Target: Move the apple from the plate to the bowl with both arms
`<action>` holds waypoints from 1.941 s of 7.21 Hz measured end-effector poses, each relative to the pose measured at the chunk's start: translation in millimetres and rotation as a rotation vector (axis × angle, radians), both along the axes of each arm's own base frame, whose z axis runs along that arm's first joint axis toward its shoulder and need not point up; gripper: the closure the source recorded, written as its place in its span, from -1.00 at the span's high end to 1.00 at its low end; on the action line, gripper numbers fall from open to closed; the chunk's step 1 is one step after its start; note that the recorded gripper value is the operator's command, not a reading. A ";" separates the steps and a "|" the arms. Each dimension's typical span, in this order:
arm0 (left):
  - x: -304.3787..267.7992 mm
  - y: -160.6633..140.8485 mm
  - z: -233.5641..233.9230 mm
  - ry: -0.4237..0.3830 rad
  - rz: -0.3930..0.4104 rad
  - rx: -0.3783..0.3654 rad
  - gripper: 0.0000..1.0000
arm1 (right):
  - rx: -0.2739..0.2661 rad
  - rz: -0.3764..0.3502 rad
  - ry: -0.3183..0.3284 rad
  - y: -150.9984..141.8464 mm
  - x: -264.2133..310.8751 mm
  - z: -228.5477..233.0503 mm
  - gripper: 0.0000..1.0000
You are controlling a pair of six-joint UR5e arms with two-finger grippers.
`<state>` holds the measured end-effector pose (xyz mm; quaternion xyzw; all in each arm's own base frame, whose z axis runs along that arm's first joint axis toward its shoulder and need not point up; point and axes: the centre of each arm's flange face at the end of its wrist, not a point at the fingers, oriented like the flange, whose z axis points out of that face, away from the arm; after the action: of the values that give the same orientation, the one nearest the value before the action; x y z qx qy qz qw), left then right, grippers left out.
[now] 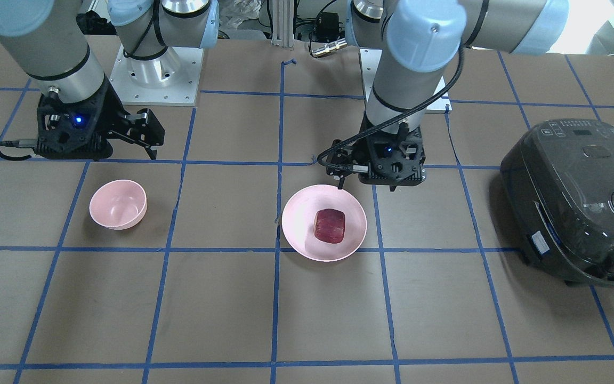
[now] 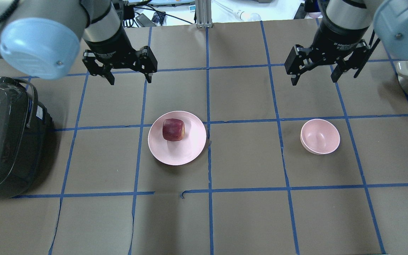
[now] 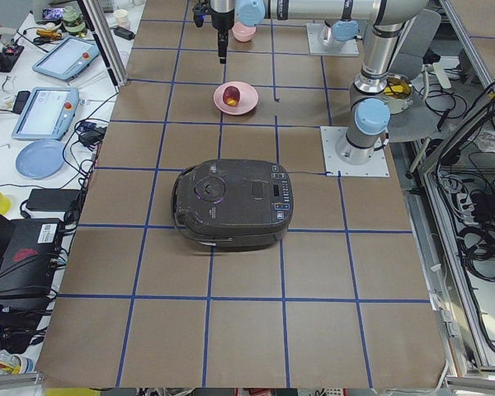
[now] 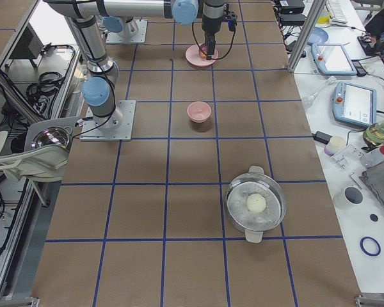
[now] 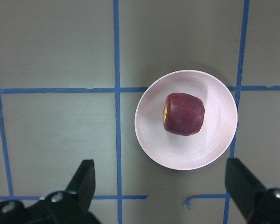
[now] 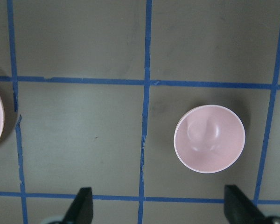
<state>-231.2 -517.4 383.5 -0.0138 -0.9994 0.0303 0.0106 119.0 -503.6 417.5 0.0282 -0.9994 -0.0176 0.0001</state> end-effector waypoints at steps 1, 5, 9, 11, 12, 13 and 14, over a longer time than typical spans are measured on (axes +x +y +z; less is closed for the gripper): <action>-15.7 11.1 -46.3 0.000 -0.021 0.012 1.00 | -0.029 0.022 0.001 5.7 -5.1 -45.4 0.96; -31.3 9.4 -140.8 -0.013 -0.049 0.050 1.00 | -0.040 0.011 -0.005 53.3 -47.3 -198.6 -0.10; -33.0 -2.0 -179.0 -0.021 -0.055 0.048 -0.11 | -0.025 0.019 0.033 52.5 -54.5 -213.5 -1.00; -33.2 -3.1 -183.3 -0.024 -0.080 0.053 -0.81 | -0.048 0.021 0.058 42.4 -56.4 -200.6 -1.00; -33.3 -3.9 -180.0 -0.023 -0.091 0.045 -0.84 | -0.063 0.035 0.063 38.4 -48.3 -193.2 -1.00; -33.0 -5.6 -171.8 -0.020 -0.095 0.028 -0.91 | -0.083 0.072 0.064 35.2 -25.9 -185.6 -1.00; -32.8 -8.8 -160.0 -0.017 -0.095 0.004 -0.91 | -0.104 0.115 0.061 33.4 9.5 -179.6 -1.00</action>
<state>-264.0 -526.2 223.5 -0.0615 -0.9977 0.0277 0.0036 128.6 -470.2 237.9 0.0852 -0.9953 0.0336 0.0330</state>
